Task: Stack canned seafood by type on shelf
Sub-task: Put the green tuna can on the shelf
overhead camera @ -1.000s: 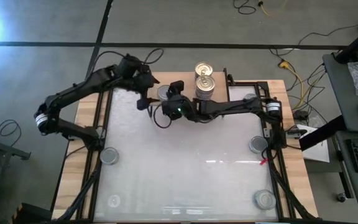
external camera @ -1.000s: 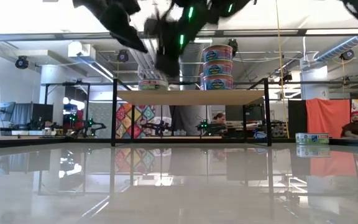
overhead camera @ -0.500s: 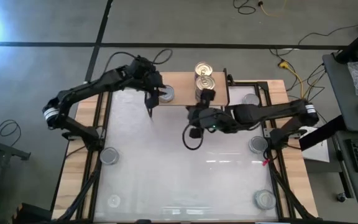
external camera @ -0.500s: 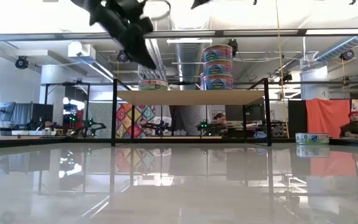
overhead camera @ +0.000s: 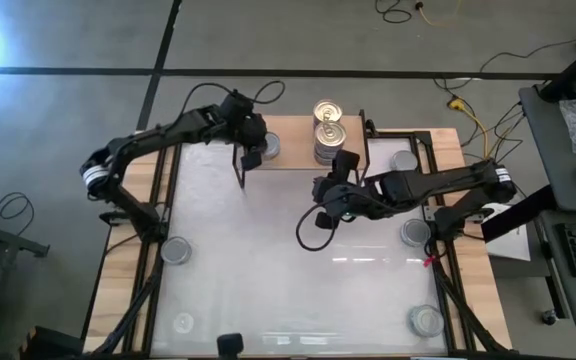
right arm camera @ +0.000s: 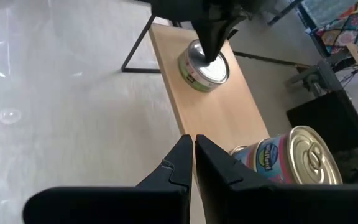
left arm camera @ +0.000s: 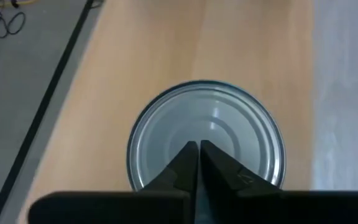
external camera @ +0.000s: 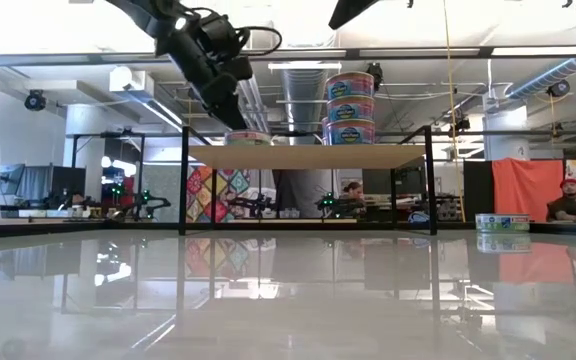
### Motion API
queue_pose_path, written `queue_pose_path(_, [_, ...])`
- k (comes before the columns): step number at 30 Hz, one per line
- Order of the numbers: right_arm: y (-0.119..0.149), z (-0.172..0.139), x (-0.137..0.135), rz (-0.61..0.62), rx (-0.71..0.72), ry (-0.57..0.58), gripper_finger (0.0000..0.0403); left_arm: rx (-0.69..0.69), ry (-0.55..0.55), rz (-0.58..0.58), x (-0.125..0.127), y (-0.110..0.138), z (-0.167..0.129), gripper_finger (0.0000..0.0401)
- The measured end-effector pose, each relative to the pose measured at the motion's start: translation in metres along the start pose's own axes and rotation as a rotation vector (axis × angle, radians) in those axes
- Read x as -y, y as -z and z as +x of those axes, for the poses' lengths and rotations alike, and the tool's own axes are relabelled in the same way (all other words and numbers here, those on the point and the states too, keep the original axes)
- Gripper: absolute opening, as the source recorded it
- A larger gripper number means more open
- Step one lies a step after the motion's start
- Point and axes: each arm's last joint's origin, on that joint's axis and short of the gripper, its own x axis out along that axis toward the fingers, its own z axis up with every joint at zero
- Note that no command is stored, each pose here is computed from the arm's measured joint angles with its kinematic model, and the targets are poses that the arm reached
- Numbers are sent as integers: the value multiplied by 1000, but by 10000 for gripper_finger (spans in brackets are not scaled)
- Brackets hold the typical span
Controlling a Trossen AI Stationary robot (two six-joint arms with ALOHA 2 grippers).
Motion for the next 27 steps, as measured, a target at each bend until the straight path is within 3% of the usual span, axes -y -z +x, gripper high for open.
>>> queue_pose_path(7, [0,-1,-1,-20,3,-3,12,17,-33,-39,-34,5,12,0])
queue_pose_path(13, [0,-1,-1,-15,3,-3,12,13,-28,43,-55,-7,23,0])
queue_pose_path(19, [4,-1,-1,-15,-31,-4,12,-36,47,75,-62,-19,28,0])
queue_pose_path(27, [6,-9,6,-22,-30,-4,12,-34,44,41,-65,-27,16,0])
